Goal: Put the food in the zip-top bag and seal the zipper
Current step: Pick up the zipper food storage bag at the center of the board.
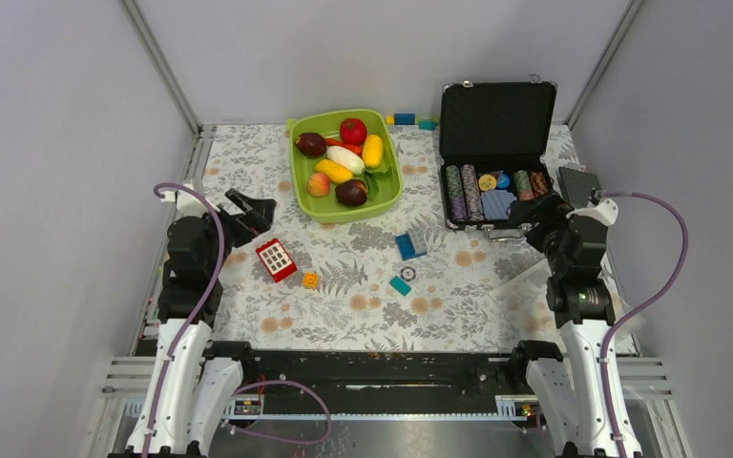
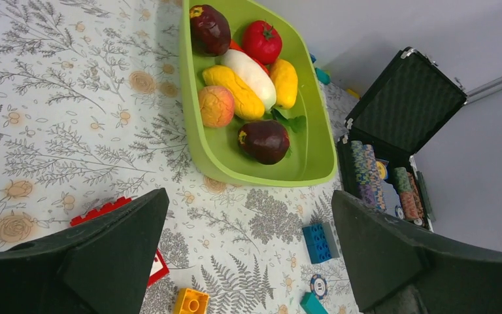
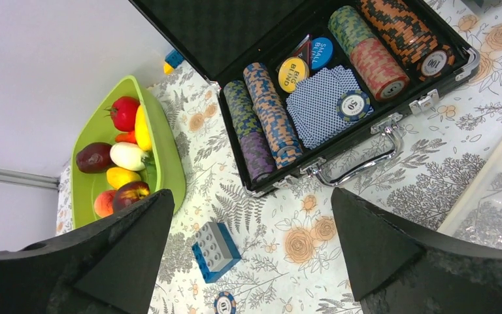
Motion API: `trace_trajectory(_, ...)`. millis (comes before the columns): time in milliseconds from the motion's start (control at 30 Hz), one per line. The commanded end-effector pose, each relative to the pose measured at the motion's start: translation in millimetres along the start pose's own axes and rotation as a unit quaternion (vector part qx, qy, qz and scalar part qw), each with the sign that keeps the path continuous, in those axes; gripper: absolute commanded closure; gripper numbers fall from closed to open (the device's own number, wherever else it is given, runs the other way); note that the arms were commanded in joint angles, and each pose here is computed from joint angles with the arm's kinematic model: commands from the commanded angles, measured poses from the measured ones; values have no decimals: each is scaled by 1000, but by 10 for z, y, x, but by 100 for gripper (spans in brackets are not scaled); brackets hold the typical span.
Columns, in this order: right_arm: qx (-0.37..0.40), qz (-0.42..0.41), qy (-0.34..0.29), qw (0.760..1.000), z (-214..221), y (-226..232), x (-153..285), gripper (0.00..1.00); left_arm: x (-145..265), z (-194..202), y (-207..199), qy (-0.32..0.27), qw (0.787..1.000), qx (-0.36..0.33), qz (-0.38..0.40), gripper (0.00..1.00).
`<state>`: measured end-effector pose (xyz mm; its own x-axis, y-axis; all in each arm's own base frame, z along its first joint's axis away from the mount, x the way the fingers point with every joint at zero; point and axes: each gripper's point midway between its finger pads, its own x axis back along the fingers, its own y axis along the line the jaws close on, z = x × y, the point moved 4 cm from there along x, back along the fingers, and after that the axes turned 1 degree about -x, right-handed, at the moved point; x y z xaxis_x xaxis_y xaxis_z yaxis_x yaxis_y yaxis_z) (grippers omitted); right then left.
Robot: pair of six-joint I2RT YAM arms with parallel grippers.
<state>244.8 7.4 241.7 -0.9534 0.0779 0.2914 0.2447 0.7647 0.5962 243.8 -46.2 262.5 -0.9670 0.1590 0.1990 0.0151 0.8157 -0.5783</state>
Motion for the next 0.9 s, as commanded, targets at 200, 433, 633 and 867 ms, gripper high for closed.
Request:
trace_trajectory(200,69,54,106,990,219,-177,101,2,-63,27,-105,-13,997,-38,71,1)
trace_trajectory(433,68,173,194,963,469,-527,119,1,-151,88,-123,2,995,-40,92,1)
trace_trajectory(633,61,233,259,935,831,-837,158,2,-235,176,-78,7,994,-45,102,1)
trace_trajectory(867,46,288,291,911,1076,-1068,-55,2,-265,203,-59,12,993,-50,103,1)
